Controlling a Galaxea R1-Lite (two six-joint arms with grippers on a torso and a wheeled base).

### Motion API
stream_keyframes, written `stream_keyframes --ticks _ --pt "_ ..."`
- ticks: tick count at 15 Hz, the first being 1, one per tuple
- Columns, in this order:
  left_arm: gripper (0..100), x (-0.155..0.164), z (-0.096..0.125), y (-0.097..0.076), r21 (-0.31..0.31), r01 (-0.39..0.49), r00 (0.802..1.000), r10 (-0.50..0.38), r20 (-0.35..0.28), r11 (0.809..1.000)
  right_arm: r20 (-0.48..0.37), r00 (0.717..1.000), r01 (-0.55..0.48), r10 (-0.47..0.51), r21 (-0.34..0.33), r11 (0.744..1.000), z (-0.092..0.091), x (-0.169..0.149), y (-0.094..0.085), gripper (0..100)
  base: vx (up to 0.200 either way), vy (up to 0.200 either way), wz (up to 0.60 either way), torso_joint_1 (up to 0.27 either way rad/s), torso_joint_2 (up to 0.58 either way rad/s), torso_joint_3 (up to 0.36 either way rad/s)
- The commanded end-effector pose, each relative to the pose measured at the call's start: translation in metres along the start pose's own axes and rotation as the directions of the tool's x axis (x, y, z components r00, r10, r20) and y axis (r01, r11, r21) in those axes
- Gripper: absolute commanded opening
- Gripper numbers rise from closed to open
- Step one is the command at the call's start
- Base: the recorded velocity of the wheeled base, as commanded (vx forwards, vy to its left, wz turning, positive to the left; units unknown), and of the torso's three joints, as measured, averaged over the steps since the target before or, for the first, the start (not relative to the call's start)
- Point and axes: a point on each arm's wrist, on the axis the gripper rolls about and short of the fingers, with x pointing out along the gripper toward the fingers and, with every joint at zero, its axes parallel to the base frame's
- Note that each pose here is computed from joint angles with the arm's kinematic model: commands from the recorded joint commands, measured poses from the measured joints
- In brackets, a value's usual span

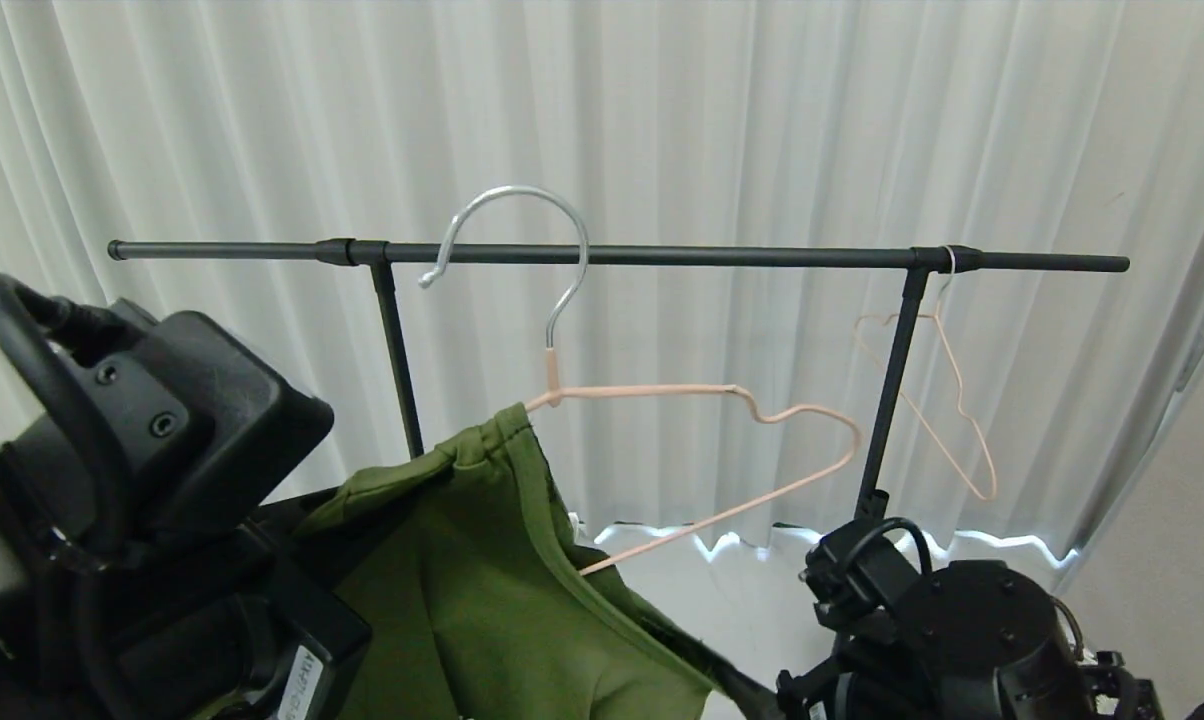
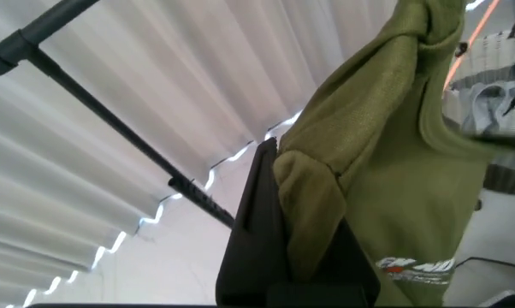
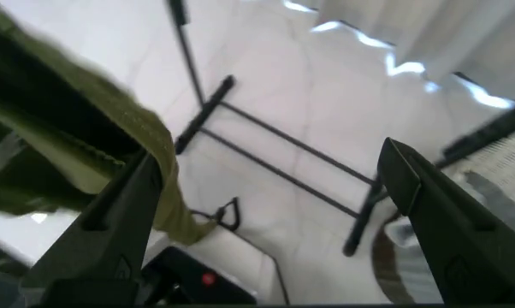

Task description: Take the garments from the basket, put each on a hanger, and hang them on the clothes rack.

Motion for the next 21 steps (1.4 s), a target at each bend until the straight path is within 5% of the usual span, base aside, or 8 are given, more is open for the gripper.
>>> stream_keyframes --ticks 1,5,10,16,21 --pt "0 0.000 -0.011 -0.001 0.017 0.002 1.000 -0.002 -0.026 1.000 0.040 0.996 0.085 -0.086 0.033 0.996 0.010 -0.006 -0.028 100 0.000 0.000 0.00 0.000 0.00 0.000" --pt "0 -0.003 -0.043 -0.004 0.055 0.010 0.996 -0.005 -0.092 0.998 0.078 0.975 0.201 -0.207 0.072 0.977 0.022 -0.011 -0.064 100 0.000 0.000 0.00 0.000 0.00 0.000" --pt "0 -0.007 -0.073 -0.007 0.094 0.019 0.988 -0.004 -0.155 0.995 0.123 0.970 0.201 -0.208 0.067 0.977 0.029 -0.023 -0.069 100 0.000 0.000 0.00 0.000 0.00 0.000" --pt "0 0.000 -0.070 -0.002 0.065 -0.023 0.984 0.034 -0.177 0.998 0.184 0.982 -0.027 0.045 -0.097 0.995 0.037 -0.064 -0.056 100 0.000 0.000 0.00 0.000 0.00 0.000" --pt "0 -0.004 -0.068 -0.004 0.051 0.069 0.989 -0.062 -0.135 0.996 0.121 0.960 -0.212 0.252 -0.275 0.938 0.032 -0.081 -0.033 100 0.000 0.000 0.00 0.000 0.00 0.000"
